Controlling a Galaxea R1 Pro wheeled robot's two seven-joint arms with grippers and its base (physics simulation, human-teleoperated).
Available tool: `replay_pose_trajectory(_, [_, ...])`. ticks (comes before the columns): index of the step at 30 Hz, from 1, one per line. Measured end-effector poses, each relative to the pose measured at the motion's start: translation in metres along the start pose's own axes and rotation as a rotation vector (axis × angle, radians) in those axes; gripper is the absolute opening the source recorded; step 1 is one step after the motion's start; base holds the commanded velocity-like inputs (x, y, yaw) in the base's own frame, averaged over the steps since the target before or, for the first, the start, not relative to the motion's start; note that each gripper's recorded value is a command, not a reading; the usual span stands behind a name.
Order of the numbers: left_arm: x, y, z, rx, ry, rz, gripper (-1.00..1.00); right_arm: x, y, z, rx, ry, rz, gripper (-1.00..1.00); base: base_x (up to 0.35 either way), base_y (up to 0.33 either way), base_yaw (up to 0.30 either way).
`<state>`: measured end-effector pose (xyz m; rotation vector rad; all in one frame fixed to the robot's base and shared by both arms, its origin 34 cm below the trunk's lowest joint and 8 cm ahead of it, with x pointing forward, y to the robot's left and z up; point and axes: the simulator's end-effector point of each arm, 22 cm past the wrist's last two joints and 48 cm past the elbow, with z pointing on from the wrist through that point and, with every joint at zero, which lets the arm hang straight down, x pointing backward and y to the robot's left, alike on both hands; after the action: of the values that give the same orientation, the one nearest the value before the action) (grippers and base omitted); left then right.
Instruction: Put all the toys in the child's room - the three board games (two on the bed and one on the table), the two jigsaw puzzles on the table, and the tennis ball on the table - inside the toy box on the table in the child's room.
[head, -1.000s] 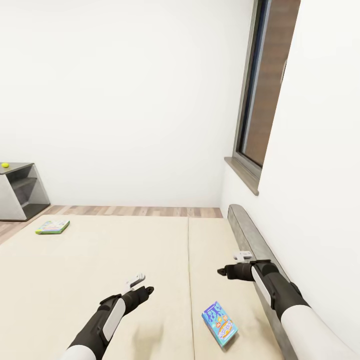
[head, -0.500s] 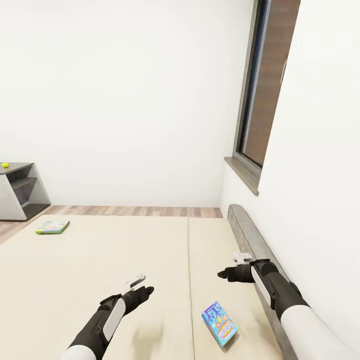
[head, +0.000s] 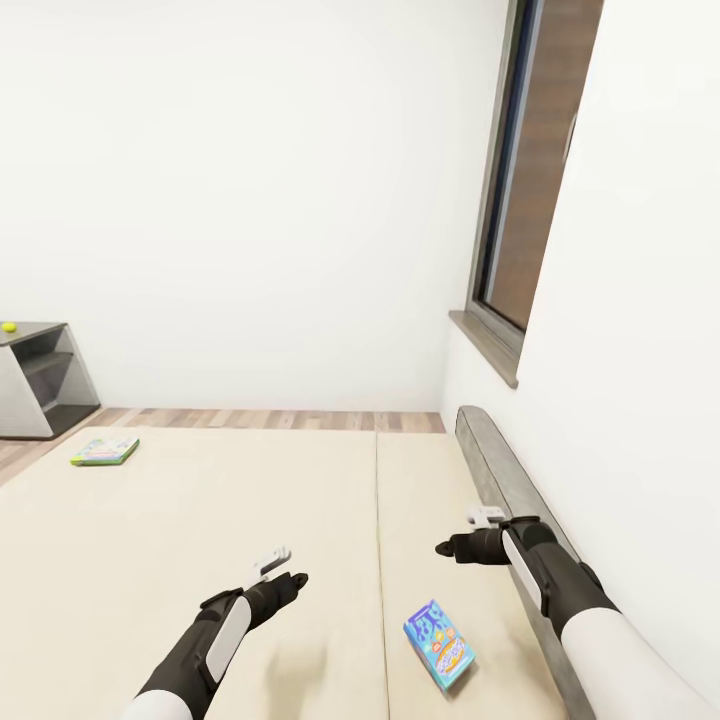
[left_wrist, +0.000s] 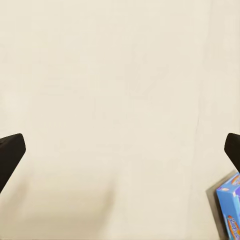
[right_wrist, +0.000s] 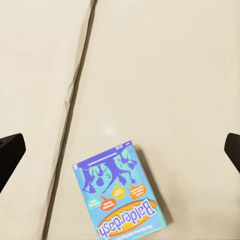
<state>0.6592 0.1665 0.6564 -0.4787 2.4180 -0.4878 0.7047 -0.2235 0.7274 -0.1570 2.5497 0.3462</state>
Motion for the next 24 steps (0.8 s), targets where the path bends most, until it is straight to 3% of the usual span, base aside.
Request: replay_pose_trajectory(24, [0.015,0.01,0.01,-0.015,0.034,-0.009,1.0,0.017,-0.004,0.014,-0.001,0.054,0.019,1.0,0.0,0.0,0.0])
